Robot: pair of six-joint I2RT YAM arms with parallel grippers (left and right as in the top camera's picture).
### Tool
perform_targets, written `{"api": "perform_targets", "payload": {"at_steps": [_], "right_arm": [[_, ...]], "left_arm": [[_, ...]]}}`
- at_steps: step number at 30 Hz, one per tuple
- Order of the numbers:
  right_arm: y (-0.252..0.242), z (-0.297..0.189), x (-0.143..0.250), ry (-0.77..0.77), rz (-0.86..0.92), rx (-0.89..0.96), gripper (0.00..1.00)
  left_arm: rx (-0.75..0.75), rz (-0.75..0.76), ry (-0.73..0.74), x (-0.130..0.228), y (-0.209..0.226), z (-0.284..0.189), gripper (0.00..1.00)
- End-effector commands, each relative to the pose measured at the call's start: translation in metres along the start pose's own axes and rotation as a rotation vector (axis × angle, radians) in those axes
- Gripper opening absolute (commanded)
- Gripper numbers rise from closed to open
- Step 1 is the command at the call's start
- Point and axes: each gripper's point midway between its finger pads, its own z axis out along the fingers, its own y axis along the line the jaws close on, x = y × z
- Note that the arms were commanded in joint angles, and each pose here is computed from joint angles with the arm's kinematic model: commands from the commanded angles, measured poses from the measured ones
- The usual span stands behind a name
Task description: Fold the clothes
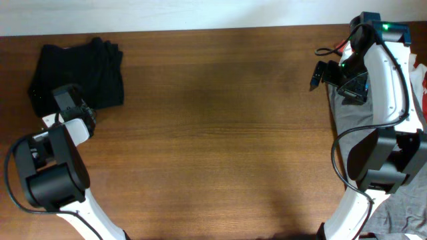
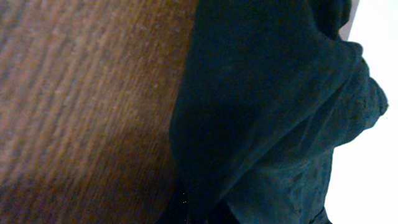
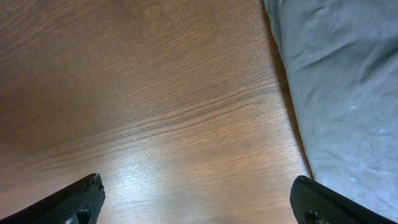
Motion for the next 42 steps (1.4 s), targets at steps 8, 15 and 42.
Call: {"api": "perform_targets", "payload": {"at_steps": [8, 15, 42], "right_arm": [[-0.001, -0.007, -0.003, -0.025, 0.001, 0.002, 0.99], [-0.001, -0.007, -0.003, -0.025, 0.001, 0.002, 0.99], [-0.001, -0.007, -0.003, -0.025, 0.001, 0.002, 0.99]], "left_arm": [[0.056, 0.380, 0.254, 0.048, -0.057, 0.059, 0.01], [-0.196, 0.425, 0.325, 0.027, -0.014, 0.045, 0.68], [-0.036, 1.385, 0.641, -0.006, -0.019, -0.459, 0.99]]}}
